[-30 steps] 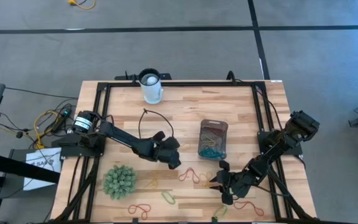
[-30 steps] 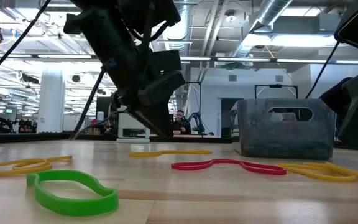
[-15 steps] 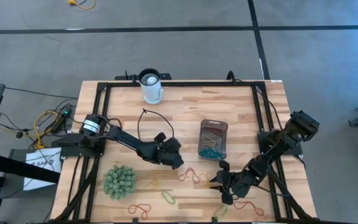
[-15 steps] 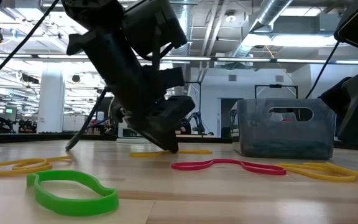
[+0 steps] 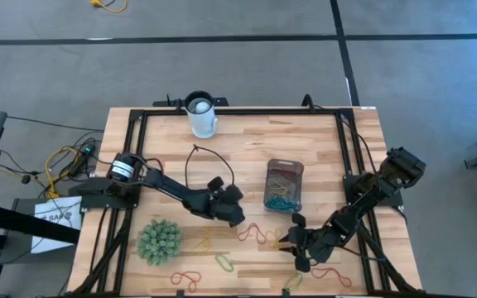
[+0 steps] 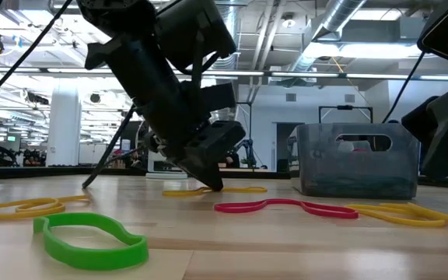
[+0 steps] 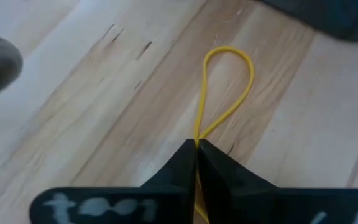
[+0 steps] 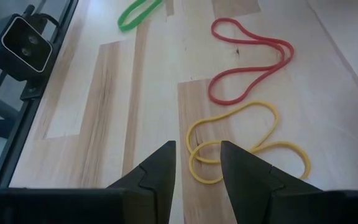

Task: Pick and place items into bin
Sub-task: Put the yellow rubber band into the black bin

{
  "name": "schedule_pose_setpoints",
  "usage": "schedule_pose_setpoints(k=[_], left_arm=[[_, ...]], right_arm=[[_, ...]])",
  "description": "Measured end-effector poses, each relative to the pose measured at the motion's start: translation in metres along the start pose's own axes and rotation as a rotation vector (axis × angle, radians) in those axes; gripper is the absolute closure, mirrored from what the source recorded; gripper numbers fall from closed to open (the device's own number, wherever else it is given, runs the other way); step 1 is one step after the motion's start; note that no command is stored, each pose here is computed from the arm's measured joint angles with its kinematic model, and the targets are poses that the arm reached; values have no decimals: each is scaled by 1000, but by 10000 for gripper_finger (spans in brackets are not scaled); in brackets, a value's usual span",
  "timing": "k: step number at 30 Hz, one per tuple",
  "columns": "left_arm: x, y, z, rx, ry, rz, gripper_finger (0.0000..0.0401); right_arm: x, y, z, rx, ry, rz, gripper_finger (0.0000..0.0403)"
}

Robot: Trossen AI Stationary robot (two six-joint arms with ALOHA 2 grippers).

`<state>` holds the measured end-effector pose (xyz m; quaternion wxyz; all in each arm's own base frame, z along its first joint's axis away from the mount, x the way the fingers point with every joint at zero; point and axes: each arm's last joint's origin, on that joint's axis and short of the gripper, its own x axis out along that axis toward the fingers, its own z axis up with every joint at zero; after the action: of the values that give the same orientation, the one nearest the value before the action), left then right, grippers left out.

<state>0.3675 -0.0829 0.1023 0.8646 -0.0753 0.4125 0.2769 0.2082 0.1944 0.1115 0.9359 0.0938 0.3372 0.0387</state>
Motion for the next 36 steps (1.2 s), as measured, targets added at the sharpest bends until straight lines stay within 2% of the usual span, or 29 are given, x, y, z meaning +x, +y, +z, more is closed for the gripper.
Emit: schedule_pose_setpoints(k=[6,12,16,25,30,36], left_arm=[[-25,-18,18,73,-9,-19,401],[-64,-23,56,124,-89,-13,401],[-95,-26,87,144,-179,-64,401],[-142,-30,149,262,-353,-129,401],[-152,-18,178,276,-413,-129,401],[-129,3,194,274,-356,-248,401]], right_arm=[[1,-2,1,5,-2,-6,283],[1,-1,2,7,-6,-2,283],[1,-1,2,8,-6,-2,283],[1,-1,2,8,-6,-2,283],[1,-1,1,7,-5,-2,283],[1,-1,1,7,-5,-2,283]])
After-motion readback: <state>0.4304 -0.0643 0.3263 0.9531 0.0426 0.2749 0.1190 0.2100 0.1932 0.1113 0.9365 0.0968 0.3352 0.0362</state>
